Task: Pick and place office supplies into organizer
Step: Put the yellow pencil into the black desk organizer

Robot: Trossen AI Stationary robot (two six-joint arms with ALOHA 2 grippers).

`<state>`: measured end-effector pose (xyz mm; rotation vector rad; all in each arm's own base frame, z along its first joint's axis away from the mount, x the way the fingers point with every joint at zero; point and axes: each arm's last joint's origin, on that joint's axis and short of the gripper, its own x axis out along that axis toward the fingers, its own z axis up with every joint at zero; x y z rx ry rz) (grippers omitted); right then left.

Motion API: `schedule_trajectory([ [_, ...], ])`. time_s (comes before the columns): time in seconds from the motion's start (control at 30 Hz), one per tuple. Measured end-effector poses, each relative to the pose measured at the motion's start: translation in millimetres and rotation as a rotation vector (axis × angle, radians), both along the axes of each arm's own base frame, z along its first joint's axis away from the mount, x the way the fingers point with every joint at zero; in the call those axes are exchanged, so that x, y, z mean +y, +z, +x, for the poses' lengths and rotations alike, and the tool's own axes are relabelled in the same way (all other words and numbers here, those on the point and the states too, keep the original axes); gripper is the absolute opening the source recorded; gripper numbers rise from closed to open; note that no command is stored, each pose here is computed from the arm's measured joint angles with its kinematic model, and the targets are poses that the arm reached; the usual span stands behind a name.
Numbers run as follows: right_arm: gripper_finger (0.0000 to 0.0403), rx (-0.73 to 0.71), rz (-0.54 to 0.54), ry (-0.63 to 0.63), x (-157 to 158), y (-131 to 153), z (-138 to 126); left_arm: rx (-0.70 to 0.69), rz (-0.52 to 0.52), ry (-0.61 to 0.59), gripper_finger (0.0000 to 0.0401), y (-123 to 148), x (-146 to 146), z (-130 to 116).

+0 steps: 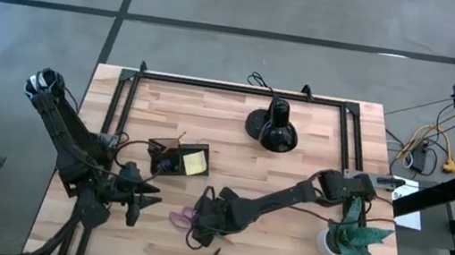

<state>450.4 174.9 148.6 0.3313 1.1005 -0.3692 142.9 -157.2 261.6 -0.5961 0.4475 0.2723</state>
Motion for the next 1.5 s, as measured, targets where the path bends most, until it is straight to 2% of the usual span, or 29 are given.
schedule_trajectory([
  [0.17,0.0175,0.026,0.012,-0.004,3,-18,-1,0.009,-0.005,-0.008,0.0132,-1,0,0],
  [0.4,0.0164,0.019,0.007,-0.006,3,-24,0,0.012,-0.008,-0.011,0.0132,-1,0,0],
  [0.53,0.0123,0.034,-0.013,0.028,0,-29,-1,0.013,-0.006,-0.011,0.0132,-2,0,0],
  [0.73,0.0023,0.065,-0.058,0.108,-7,-39,-5,0.018,-0.001,-0.011,0.0132,-2,0,-1],
  [0.87,0.0016,0.061,-0.044,0.115,-14,-38,-1,0.020,0.003,-0.011,0.0132,-3,0,-1],
  [1.0,0.0013,0.029,-0.027,0.100,-24,-29,8,0.024,0.007,-0.011,0.0132,-5,1,-1],
  [1.27,0.0011,-0.048,-0.043,0.157,-31,-1,18,0.035,0.019,-0.010,0.0132,-9,2,-2],
  [1.5,0.0011,-0.111,-0.011,0.262,-12,35,7,0.050,0.032,-0.013,0.0132,-10,3,-3],
])
